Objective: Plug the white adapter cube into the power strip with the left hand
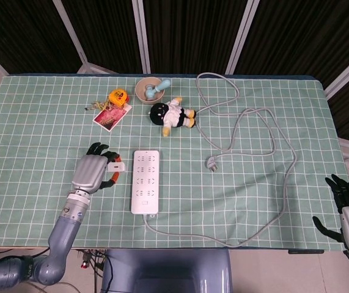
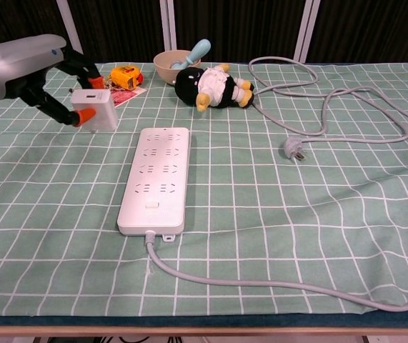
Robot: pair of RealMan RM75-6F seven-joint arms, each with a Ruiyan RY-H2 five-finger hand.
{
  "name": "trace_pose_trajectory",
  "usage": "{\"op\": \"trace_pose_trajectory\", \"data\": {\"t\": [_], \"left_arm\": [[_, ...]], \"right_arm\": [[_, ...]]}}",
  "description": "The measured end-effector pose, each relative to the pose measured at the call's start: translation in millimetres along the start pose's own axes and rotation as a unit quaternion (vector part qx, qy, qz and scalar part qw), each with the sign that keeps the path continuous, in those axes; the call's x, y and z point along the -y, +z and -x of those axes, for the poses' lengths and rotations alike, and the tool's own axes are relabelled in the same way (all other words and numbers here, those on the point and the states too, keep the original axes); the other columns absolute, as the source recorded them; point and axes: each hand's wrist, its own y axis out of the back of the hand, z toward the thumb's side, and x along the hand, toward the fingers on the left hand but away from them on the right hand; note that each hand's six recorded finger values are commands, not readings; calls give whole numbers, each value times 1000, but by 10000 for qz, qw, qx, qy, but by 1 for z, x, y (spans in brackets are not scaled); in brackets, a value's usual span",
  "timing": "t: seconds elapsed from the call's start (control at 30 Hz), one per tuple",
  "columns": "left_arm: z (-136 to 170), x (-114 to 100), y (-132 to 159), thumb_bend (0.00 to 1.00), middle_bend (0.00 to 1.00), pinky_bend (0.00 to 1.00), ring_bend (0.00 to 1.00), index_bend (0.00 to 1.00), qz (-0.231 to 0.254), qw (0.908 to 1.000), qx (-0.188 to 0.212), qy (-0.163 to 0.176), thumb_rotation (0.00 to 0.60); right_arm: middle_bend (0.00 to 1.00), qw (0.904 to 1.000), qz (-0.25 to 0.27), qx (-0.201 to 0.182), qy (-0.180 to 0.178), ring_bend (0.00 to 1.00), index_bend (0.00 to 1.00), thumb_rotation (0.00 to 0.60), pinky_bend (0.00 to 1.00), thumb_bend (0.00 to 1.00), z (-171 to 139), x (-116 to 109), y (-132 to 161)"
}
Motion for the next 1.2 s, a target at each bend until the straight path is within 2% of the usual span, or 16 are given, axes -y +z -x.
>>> {"op": "trace_pose_trajectory", "data": {"t": [0.17,0.33,0.53,1.2], "left_arm": [[-14,10,12,481,593,115,161,603,146,9998,131,-57,600],[-29,26,24,481,596,115,161,605,381,9989,112,-258,600],[-40,39,36,481,599,115,161,607,407,9985,137,-345,600],[-54,51,37,481,600,115,161,608,296,9987,43,-420,600]], "right_arm": [[0,10000,13,40,11,0,39,600,0,347,1,1,-1],[0,10000,40,73,24,0,39,600,0,348,1,1,-2],[0,9999,112,97,40,0,39,600,0,348,2,0,-3],[0,9998,152,114,50,0,39,600,0,347,2,0,-3]]}}
